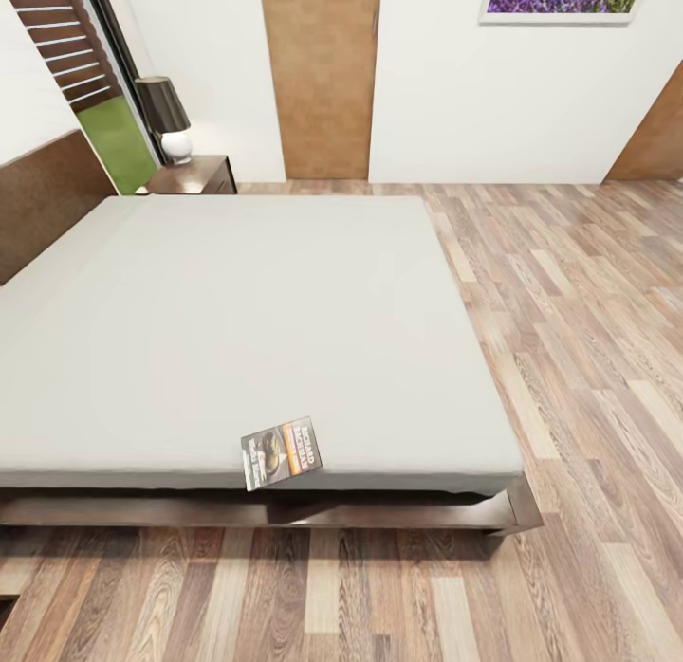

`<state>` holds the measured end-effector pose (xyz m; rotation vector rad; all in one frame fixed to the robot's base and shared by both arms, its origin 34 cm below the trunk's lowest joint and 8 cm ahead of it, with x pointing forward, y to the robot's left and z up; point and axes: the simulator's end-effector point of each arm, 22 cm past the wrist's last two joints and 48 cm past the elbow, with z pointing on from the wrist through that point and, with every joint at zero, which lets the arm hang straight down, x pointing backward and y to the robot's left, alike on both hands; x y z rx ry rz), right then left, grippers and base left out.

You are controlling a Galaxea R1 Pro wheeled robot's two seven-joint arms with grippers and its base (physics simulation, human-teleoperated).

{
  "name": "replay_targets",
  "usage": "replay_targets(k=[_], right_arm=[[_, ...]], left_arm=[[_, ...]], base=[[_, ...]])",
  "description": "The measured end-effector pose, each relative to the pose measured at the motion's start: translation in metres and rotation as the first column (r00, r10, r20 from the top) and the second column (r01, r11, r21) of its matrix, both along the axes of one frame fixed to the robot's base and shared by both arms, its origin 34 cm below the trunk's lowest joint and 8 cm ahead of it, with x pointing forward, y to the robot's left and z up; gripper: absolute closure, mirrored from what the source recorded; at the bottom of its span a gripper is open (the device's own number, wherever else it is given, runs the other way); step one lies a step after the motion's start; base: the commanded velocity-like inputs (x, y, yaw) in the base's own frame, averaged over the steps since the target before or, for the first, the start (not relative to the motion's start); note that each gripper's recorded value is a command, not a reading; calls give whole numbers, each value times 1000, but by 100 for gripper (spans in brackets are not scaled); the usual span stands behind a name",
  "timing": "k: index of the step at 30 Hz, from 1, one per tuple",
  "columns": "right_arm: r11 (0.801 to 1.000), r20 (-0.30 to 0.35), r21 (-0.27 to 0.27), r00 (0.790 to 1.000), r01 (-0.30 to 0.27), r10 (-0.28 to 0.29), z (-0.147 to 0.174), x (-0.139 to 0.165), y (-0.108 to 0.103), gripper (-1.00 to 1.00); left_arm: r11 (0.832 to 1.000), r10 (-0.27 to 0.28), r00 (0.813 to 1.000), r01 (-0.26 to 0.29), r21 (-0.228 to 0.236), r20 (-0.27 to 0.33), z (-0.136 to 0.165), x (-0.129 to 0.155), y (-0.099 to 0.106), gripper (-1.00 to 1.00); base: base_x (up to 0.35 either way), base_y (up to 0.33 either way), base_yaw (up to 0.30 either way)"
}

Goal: In the bedroom, move the book from the bed onto either nightstand, and place the two sandals side by side next to the bed.

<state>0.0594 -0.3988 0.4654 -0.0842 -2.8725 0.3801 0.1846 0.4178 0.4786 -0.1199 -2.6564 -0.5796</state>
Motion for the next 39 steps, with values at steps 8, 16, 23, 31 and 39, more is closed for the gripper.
replay_targets(k=[8, 16, 23, 31, 39], right_arm=[[1000, 14, -2, 1000, 2, -2, -1, 5, 0, -100], [1000, 28, -3, 1000, 2, -2, -2, 10, -1, -100], [1000, 82, -9, 997, -13, 14, -4, 25, -6, -100], [999, 140, -25, 990, -29, 32, -4, 41, -18, -100], [998, 170, -51, 984, -40, 49, -1, 54, -36, -100]], left_arm=[[998, 29, 996, -25, -49, 86, -15, 4, -39, -100], [999, 36, 988, -32, -32, 153, -21, -4, -34, -100], [999, 35, 971, -34, -8, 238, -24, -6, -23, -100], [999, 35, 946, -34, -10, 323, -27, 7, -21, -100], [999, 32, 910, -34, -2, 414, -27, 33, -14, -100]], base=[[0, 0, 0], [0, 0, 0], [0, 0, -16], [0, 0, -62], [0, 0, -77]])
